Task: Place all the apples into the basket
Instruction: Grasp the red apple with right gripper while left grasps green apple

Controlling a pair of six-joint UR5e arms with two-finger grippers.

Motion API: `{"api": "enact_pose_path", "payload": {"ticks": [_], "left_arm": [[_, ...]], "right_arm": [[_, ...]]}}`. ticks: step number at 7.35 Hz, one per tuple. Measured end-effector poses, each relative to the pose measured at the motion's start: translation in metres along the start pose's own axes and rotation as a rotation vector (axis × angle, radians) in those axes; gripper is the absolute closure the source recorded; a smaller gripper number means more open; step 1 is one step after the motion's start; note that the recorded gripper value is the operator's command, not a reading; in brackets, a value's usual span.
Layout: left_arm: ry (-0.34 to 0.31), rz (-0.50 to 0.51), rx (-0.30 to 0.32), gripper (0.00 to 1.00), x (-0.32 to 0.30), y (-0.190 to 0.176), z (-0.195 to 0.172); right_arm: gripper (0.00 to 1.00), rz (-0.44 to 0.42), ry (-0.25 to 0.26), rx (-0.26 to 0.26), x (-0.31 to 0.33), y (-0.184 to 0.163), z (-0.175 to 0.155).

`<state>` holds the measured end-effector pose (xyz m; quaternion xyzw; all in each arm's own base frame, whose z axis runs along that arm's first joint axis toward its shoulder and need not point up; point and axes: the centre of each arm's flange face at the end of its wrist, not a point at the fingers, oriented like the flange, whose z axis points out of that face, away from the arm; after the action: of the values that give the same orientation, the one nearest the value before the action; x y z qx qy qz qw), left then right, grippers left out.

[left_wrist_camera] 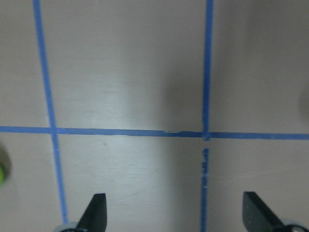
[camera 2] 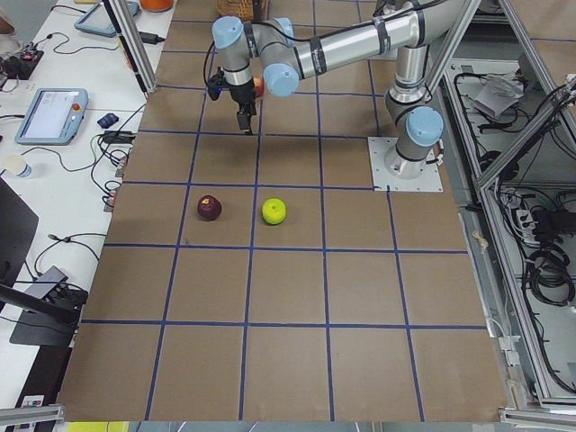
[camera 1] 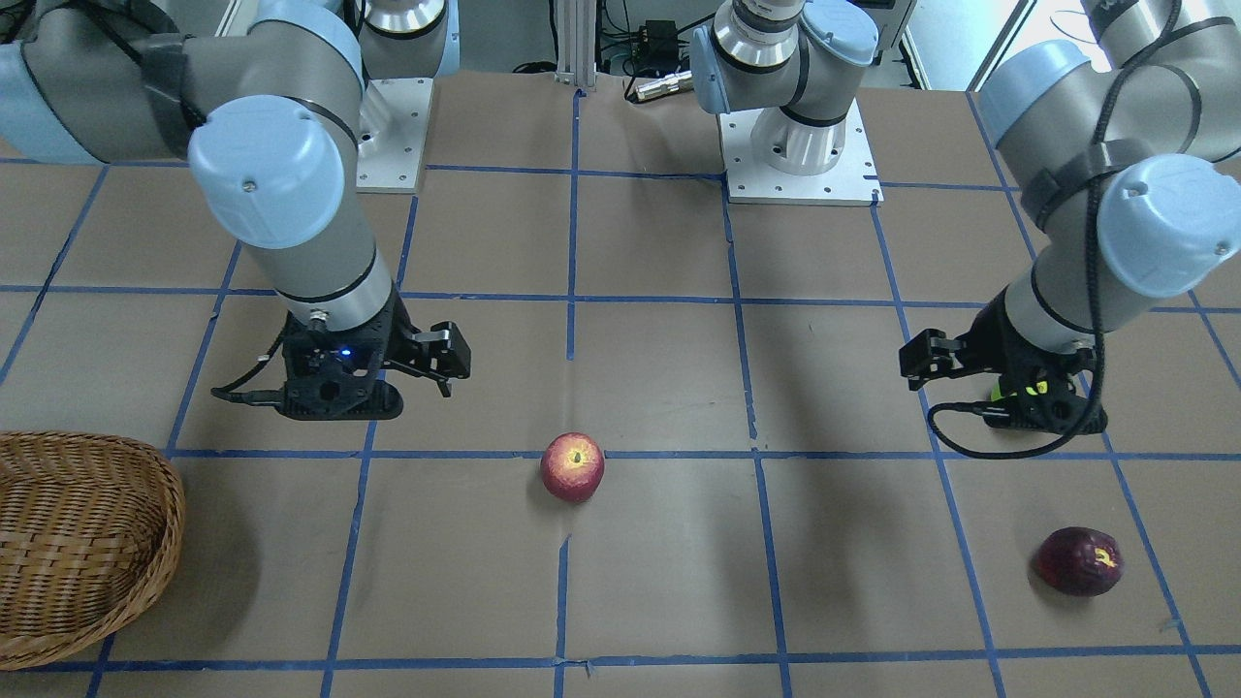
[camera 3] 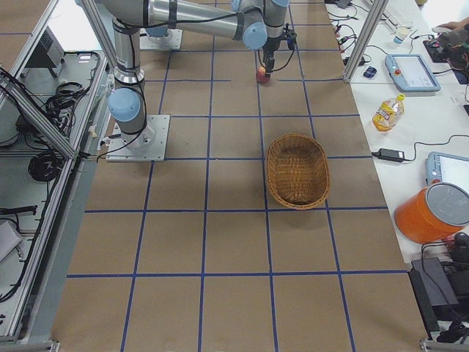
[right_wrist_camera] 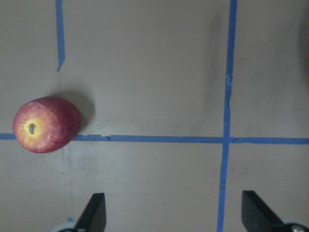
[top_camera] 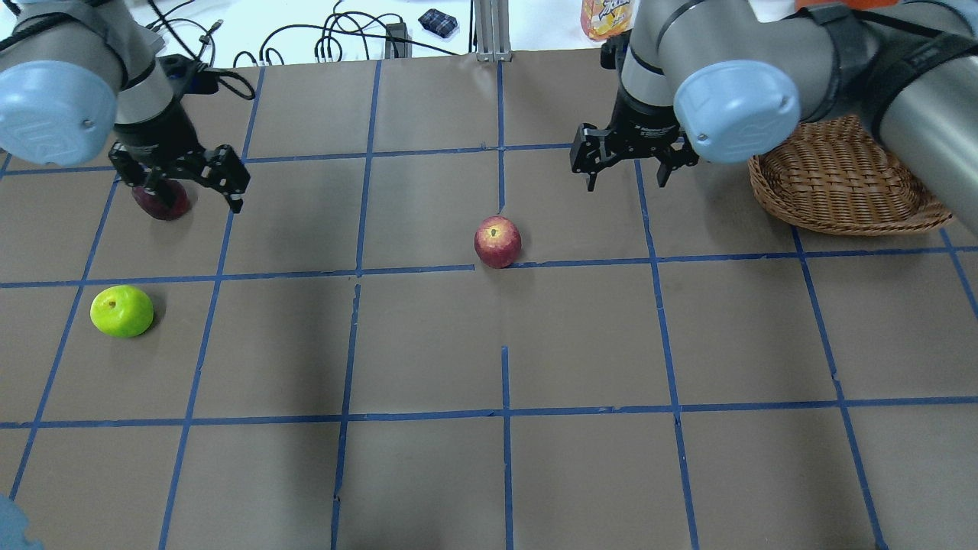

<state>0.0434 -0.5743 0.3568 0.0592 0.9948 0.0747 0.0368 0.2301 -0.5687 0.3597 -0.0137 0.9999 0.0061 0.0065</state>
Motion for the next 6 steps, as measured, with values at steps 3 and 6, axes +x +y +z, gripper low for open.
{"api": "enact_pose_path", "payload": {"ticks": [3,6], "left_arm": [[0.015,0.159,0.004,0.0,-0.119,0.029,0.066],[-0.019,0.262,0.051,0.0,-0.15,0.049,0.15]], "right_arm": [[0.0,0.02,0.002,-0.005,-0.059,-0.003,0.044],[0.0,-0.001,-0.033,-0.023,-0.088,-0.006,0.08]]}}
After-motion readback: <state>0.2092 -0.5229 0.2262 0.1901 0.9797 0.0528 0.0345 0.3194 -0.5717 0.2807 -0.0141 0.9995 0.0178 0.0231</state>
